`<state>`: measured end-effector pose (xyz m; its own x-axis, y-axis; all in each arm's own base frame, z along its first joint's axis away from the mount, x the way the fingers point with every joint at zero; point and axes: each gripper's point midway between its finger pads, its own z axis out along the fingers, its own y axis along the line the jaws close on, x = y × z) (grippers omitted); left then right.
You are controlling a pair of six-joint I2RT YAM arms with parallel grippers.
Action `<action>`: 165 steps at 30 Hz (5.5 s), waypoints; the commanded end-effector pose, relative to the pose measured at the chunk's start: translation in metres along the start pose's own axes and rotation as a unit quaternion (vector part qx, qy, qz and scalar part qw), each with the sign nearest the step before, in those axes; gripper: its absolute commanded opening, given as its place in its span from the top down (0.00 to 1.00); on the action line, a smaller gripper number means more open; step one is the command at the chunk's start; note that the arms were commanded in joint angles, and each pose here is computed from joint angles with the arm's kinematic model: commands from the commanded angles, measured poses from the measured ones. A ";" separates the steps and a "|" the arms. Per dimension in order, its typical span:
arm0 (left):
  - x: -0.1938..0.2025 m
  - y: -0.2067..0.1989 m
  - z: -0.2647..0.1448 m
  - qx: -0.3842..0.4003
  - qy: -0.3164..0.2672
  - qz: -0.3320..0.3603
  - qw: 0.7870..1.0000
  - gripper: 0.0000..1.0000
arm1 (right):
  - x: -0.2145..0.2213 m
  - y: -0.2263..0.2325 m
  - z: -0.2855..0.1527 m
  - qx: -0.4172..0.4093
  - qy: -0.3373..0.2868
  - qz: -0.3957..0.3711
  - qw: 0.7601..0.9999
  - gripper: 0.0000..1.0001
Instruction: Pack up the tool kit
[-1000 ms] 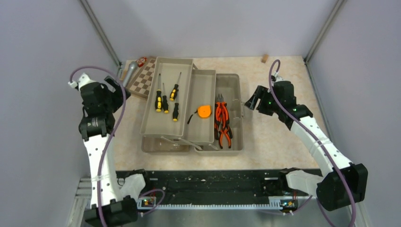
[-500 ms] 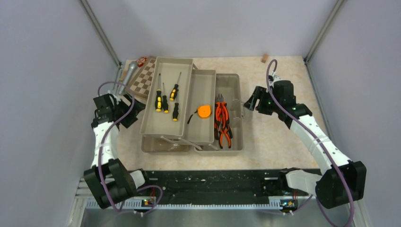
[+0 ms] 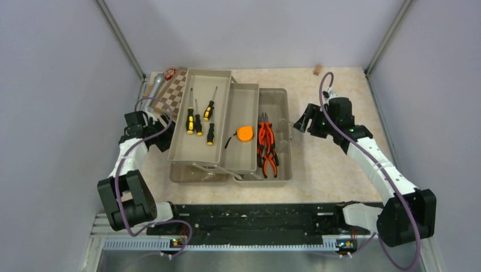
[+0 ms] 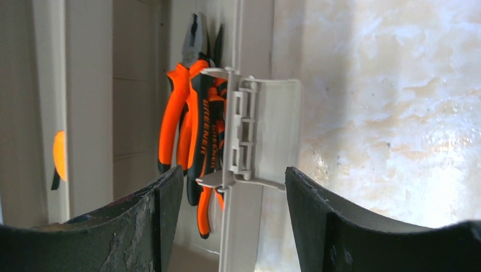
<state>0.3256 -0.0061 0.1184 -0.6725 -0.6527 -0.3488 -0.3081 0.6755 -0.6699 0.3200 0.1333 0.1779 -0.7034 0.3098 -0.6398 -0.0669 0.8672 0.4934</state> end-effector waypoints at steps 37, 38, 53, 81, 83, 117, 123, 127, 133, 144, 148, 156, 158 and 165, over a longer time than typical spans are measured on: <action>-0.049 -0.178 -0.114 -0.099 -0.214 0.266 0.935 1.00 | 0.021 -0.061 0.016 0.113 -0.033 0.062 0.991 0.35; -0.048 -0.186 -0.117 -0.103 -0.221 0.273 0.931 1.00 | 0.022 -0.063 0.015 0.115 -0.035 0.065 0.991 0.35; 0.005 -0.292 -0.099 -0.164 -0.257 0.425 0.852 1.00 | 0.045 -0.036 0.005 0.019 -0.021 0.053 0.998 0.36; 0.217 -0.402 -0.015 -0.064 -0.238 0.617 0.747 0.80 | 0.045 -0.060 -0.045 0.033 -0.188 0.144 0.971 0.36; 0.231 -0.405 -0.011 -0.057 -0.238 0.627 0.740 0.76 | 0.047 -0.062 -0.045 0.033 -0.195 0.148 0.969 0.36; 0.096 -0.323 -0.089 0.045 -0.170 0.395 0.902 0.06 | 0.017 -0.034 -0.026 -0.037 -0.116 0.094 0.988 0.28; 0.073 -0.292 -0.078 0.047 -0.141 0.341 0.928 0.05 | -0.012 -0.041 -0.017 -0.123 -0.106 0.156 0.974 0.27; 0.074 -0.282 -0.063 0.057 -0.108 0.314 0.942 0.05 | -0.016 -0.043 -0.002 -0.147 -0.094 0.171 0.970 0.27; 0.086 -0.274 -0.044 0.066 -0.069 0.294 0.951 0.05 | -0.018 -0.043 0.011 -0.169 -0.091 0.192 0.962 0.26; 0.099 -0.257 -0.022 0.045 -0.042 0.286 0.956 0.06 | -0.002 -0.035 0.031 -0.189 -0.065 0.198 0.960 0.26; 0.104 -0.249 -0.015 0.034 -0.031 0.291 0.956 0.07 | 0.001 -0.024 0.035 -0.207 -0.055 0.188 0.958 0.26; 0.107 -0.242 -0.010 0.025 -0.023 0.295 0.955 0.07 | 0.000 0.002 0.024 -0.261 -0.047 0.183 0.947 0.29; 0.107 -0.243 -0.010 0.026 -0.023 0.295 0.955 0.07 | -0.002 0.009 0.018 -0.276 -0.049 0.179 0.943 0.31; 0.107 -0.245 -0.009 0.030 -0.022 0.299 0.954 0.07 | 0.000 0.028 0.008 -0.298 -0.046 0.168 0.938 0.35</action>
<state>0.3153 -0.2335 0.2411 -0.7114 -0.1523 -0.6861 0.1443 0.9238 -0.3547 0.3326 0.1481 0.1664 -0.6980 0.6107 -0.3741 -0.1599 0.3763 0.9126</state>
